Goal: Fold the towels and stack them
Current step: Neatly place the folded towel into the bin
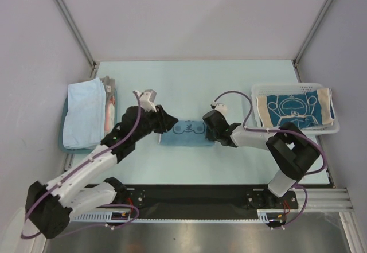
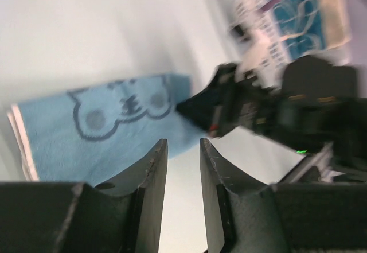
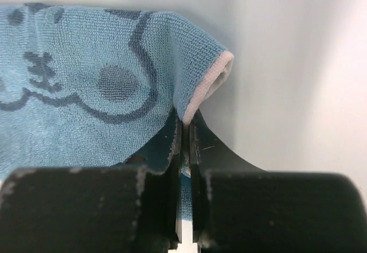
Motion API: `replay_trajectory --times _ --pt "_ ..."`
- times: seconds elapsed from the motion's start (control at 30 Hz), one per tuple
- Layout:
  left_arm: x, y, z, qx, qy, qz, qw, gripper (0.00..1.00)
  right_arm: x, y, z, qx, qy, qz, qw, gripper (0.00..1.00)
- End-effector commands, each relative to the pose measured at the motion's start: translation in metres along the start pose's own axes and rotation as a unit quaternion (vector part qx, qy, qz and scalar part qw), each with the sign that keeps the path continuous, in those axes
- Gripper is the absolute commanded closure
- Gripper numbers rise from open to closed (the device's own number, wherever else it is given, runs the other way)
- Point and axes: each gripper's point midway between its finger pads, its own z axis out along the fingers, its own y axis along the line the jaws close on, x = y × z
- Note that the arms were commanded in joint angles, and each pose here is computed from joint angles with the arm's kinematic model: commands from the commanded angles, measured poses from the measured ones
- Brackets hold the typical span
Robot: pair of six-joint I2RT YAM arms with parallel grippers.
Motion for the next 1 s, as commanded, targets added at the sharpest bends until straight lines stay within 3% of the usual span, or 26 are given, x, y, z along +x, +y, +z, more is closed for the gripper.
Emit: replay_trajectory --times 0.0,0.27,0.53,0.8,0.97 --pt "-0.023 -0.023 -0.031 0.022 -0.004 0.044 0.999 0.65 0.022 -0.028 -0.003 0.087 0.037 -0.055 0.994 1.00" --pt "-0.029 -0.028 -0.071 0.032 -0.012 0.107 0.994 0.66 -0.044 -0.020 -0.045 0.130 -0.003 -0.134 0.982 1.00" --pt "-0.006 -0.011 -0.083 0.022 0.004 0.128 0.992 0.66 -0.105 -0.060 -0.097 0.255 -0.042 -0.216 0.941 1.00" --pt "0.013 -0.007 -0.092 0.031 0.032 0.136 0.990 0.67 -0.155 -0.138 -0.133 0.348 -0.057 -0.212 0.912 1.00" --pt "0.013 -0.011 -0.095 0.046 0.031 0.144 0.988 0.67 -0.182 -0.182 -0.164 0.346 -0.082 -0.163 0.920 1.00"
